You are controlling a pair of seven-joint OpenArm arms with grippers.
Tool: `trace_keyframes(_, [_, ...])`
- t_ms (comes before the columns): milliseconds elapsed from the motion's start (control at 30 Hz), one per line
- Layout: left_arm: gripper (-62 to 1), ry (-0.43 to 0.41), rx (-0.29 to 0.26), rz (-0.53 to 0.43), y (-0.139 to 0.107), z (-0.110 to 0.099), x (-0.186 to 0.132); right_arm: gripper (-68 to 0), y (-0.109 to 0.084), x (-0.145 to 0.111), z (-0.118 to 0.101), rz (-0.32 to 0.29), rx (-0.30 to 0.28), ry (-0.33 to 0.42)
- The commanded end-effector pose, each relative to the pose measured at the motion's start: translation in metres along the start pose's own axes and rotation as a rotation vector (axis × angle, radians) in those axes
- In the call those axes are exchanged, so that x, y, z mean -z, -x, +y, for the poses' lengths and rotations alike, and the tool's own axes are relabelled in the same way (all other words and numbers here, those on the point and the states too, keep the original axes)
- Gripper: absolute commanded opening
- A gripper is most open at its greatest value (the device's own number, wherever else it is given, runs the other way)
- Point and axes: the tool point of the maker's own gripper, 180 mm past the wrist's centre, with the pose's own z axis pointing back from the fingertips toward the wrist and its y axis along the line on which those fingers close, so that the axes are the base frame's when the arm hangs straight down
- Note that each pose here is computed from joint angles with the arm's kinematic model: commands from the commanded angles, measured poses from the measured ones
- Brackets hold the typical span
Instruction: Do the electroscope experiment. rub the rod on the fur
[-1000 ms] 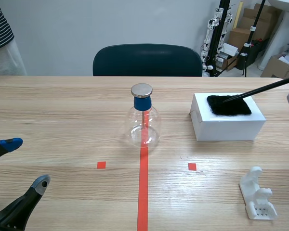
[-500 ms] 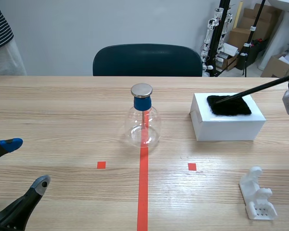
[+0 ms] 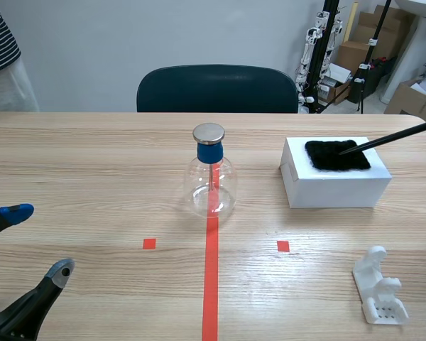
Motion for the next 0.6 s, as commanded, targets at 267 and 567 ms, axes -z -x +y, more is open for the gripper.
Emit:
trace_keyframes(267, [1.4, -0.004, 0.018, -0.064, -0.014, 0.004, 0.001, -67.7, -0.01, -0.001, -0.023, -0.117, -0.018, 0.071])
trace_keyframes(567, [1.4, -0.004, 0.018, -0.064, -0.014, 0.004, 0.001, -67.7, 0.022, 0.0, -0.021, 0.059, 0.004, 0.062])
